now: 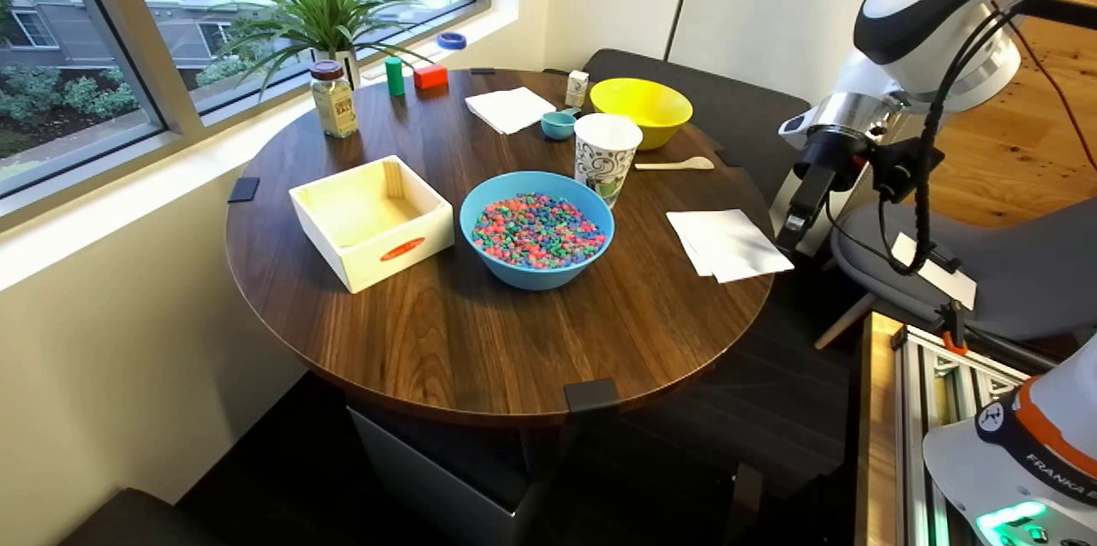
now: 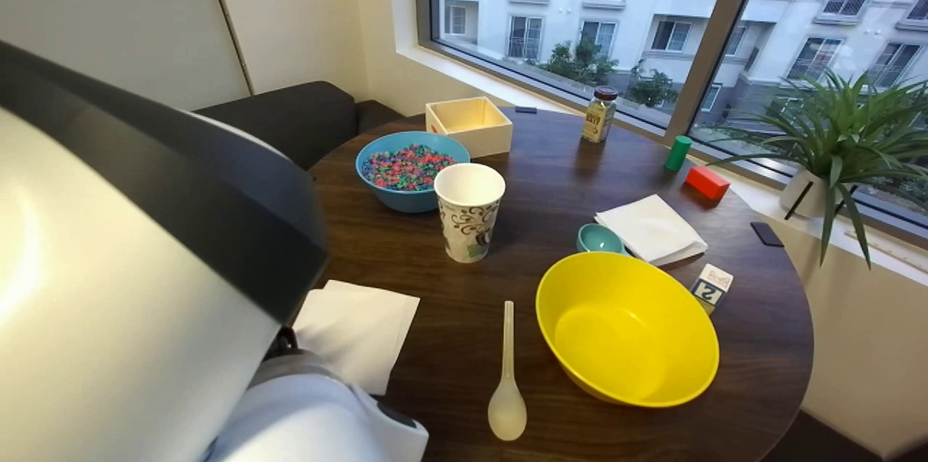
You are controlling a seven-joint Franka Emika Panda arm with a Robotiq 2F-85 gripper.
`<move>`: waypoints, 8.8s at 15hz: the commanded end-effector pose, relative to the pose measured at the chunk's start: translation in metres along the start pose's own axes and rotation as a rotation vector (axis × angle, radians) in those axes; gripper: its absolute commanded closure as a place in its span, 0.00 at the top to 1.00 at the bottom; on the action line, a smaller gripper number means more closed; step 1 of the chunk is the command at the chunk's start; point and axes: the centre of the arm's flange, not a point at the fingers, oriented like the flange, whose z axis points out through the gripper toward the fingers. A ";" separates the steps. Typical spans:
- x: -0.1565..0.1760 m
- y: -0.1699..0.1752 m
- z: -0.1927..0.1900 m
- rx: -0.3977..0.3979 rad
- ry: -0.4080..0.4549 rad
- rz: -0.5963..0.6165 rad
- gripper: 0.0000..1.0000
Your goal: Put the spoon and paper towel over the cup
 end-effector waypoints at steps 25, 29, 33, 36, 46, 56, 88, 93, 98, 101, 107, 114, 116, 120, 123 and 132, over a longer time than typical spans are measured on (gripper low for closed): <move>-0.013 -0.025 -0.021 -0.064 0.076 -0.095 0.01; -0.015 -0.046 -0.042 -0.158 0.071 -0.154 0.01; -0.018 -0.073 -0.067 -0.286 0.059 -0.217 0.01; -0.017 -0.101 -0.087 -0.405 0.052 -0.260 0.01; -0.012 -0.122 -0.099 -0.478 0.065 -0.345 0.01; 0.002 -0.213 -0.131 -0.789 0.027 -0.600 0.01; 0.111 -0.315 -0.070 -1.074 0.055 -1.000 0.05; 0.111 -0.315 -0.070 -1.074 0.055 -1.000 0.05; 0.124 -0.323 -0.066 -1.145 0.074 -1.020 0.01; 0.132 -0.330 -0.056 -1.170 0.080 -1.049 0.01; 0.144 -0.324 -0.026 -1.184 0.025 -1.068 0.01; 0.137 -0.335 0.000 -1.224 -0.008 -1.073 0.01; 0.136 -0.334 0.008 -1.222 -0.017 -1.067 0.01; 0.135 -0.330 0.016 -1.211 -0.040 -1.049 0.01; 0.134 -0.325 0.020 -1.203 -0.060 -1.030 0.01; 0.127 -0.318 0.032 -1.171 -0.049 -0.902 0.01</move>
